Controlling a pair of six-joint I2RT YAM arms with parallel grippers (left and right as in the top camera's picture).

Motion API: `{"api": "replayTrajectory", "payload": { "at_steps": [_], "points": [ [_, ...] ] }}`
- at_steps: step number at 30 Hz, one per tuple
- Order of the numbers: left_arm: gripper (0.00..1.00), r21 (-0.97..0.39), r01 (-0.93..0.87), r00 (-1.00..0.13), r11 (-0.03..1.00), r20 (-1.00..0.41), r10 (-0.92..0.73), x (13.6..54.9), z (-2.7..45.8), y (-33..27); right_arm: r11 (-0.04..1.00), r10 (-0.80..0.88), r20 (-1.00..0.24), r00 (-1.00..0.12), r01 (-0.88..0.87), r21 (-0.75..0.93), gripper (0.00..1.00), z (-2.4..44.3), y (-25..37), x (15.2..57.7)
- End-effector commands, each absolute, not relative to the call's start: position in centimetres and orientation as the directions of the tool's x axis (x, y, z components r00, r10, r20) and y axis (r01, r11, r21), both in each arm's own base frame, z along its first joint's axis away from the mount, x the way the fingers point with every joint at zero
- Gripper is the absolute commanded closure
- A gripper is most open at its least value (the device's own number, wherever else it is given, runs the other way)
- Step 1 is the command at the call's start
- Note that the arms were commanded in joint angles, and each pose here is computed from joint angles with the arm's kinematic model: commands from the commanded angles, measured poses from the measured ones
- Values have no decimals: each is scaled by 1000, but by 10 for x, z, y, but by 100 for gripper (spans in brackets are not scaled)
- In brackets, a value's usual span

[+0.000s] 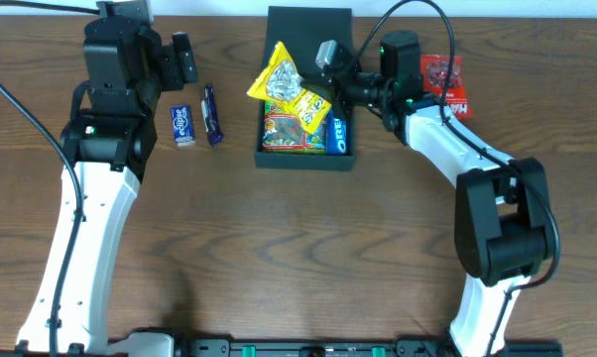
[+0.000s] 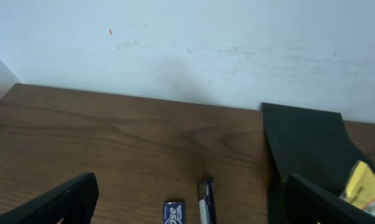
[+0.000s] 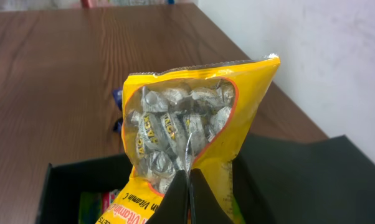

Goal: Pack container
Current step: 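Lift the yellow HACKS bag and move it over the box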

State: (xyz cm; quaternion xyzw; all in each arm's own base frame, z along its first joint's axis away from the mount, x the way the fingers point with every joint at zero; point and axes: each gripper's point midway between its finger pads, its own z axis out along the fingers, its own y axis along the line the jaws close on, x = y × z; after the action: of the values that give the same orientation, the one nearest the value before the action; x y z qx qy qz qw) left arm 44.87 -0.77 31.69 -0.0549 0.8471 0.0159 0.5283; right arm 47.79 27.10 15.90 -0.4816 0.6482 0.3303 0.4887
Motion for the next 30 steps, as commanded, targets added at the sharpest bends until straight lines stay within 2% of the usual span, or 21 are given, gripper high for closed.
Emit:
{"api": "replayTrajectory", "payload": {
  "at_steps": [1,2,3,6,9,12,14,15,16,17,18,21,26,30],
  "points": [
    [5,-10,-115,-416,993,-907,-57,447,328,-4,340,-324,-946,-35,-937,-81,88,156,271,484],
    [5,-10,-115,-416,993,-907,-57,447,328,-4,369,-339,-940,-42,-925,-92,71,154,269,489],
    [5,-10,-115,-416,993,-907,-57,447,328,-4,404,-355,-933,-54,-909,-101,1,151,266,495],
    [5,-10,-115,-417,993,-907,-57,447,328,-4,494,-337,-936,-99,-865,-86,1,155,259,509],
    [5,-10,-115,-417,993,-907,-57,446,328,-4,574,-162,-962,-221,-814,90,1,179,256,521],
    [5,-10,-115,-417,993,-907,-57,446,328,-4,589,-2,-937,-350,-757,282,1,195,251,526],
    [5,-9,-115,-419,993,-906,-57,446,327,-4,546,33,-915,-402,-760,353,1,198,254,519],
    [5,-9,-115,-420,993,-906,-57,446,327,-4,504,28,-910,-413,-781,369,2,199,258,512],
    [5,-9,-115,-420,993,-906,-57,446,327,-4,468,19,-905,-425,-796,384,11,199,261,505],
    [5,-9,-116,-420,993,-906,-57,446,327,-4,449,7,-893,-451,-796,406,29,195,264,500],
    [5,-9,-116,-420,993,-906,-57,446,327,-4,452,-7,-880,-475,-786,421,59,188,266,497],
    [5,-9,-116,-420,993,-906,-57,446,327,-4,506,-76,-867,-492,-769,391,99,166,270,493],
    [5,-9,-116,-420,993,-906,-57,446,327,-4,644,-229,-811,-539,-708,289,99,119,267,487],
    [5,-9,-116,-420,993,-906,-57,446,327,-4,638,-313,-769,-557,-724,264,99,101,267,472]
  ]
}}
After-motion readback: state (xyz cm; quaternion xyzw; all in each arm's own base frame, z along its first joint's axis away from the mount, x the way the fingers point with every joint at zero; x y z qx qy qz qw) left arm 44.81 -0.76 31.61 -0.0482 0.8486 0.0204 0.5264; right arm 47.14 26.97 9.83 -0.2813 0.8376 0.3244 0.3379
